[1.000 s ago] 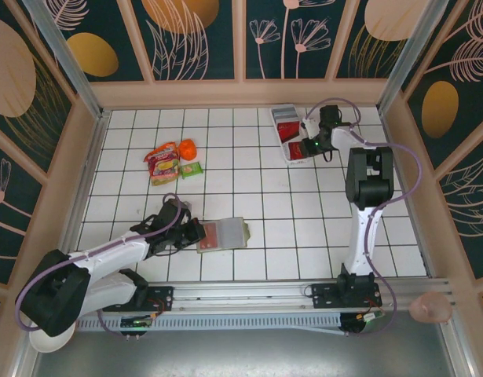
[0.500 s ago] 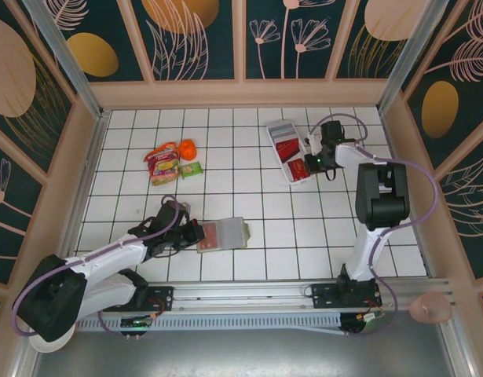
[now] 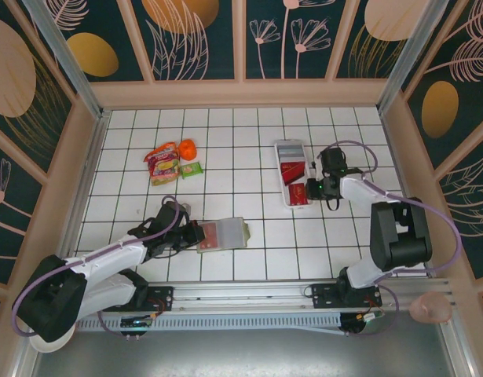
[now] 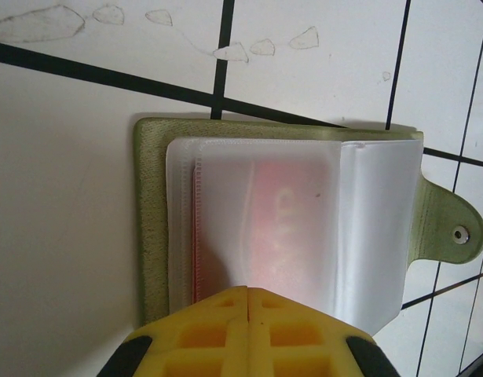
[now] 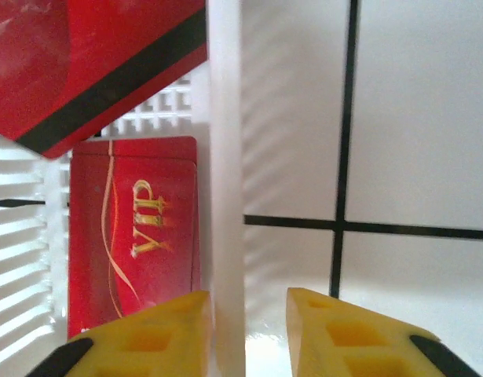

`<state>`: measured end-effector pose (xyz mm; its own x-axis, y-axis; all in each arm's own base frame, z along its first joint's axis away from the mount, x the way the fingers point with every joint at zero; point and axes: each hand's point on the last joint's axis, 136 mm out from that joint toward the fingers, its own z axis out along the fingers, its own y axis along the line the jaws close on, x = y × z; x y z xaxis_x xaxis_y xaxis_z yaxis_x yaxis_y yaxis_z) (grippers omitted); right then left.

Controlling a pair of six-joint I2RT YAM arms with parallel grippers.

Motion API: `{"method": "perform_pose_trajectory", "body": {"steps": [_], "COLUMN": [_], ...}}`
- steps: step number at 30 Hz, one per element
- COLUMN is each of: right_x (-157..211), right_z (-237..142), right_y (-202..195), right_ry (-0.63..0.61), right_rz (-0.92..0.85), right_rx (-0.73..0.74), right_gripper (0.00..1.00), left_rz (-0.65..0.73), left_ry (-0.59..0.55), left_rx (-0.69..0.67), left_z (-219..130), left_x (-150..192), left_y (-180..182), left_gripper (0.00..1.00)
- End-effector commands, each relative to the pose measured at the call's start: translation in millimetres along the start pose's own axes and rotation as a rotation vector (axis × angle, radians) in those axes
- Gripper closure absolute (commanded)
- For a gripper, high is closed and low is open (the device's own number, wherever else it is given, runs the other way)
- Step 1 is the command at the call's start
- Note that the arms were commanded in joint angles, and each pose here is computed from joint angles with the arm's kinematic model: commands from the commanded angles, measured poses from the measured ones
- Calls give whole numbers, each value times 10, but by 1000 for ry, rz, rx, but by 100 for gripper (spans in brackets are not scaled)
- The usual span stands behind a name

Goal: Put the credit cards into the card holder
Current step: Move the storage box to the center of the table, then pick up the credit card from the storage box.

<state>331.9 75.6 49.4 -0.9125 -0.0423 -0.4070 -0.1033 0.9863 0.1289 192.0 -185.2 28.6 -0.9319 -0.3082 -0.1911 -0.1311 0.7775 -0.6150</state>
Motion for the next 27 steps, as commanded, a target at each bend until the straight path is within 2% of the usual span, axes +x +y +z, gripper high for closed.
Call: {"method": "perform_pose_trajectory", "body": {"steps": [1, 6, 9, 13, 14, 18, 22, 27], "right_x": [-112, -681, -1027, -1253, -1338, -1294, -1339, -1381], "right_z": [-171, -635, -824, -794, -772, -409, -92, -48], "right_y": [-85, 57, 281, 524, 540, 562, 438, 554], "right_ry": [-53, -233, -376, -464, -466, -307, -225, -271], "right_rz": [22, -96, -350, -712, -768, -1095, -1216, -1278], "right_rx": [61, 62, 24, -8, -11, -73, -45, -97], "right_gripper": [56, 55, 54, 54, 54, 54, 55, 54], "left_rz": [24, 17, 15, 23, 22, 26, 31, 27], "left_ry": [21, 8, 10, 7, 6, 11, 11, 15], "left_rx": [12, 16, 19, 18, 15, 8, -3, -13], "left_z": [17, 3, -2, -3, -1, 9, 13, 21], "left_x": [55, 50, 59, 51, 48, 48, 41, 49], "left_y": [3, 11, 15, 8, 12, 16, 31, 50], "left_gripper": [100, 100, 100, 100, 100, 100, 100, 100]}}
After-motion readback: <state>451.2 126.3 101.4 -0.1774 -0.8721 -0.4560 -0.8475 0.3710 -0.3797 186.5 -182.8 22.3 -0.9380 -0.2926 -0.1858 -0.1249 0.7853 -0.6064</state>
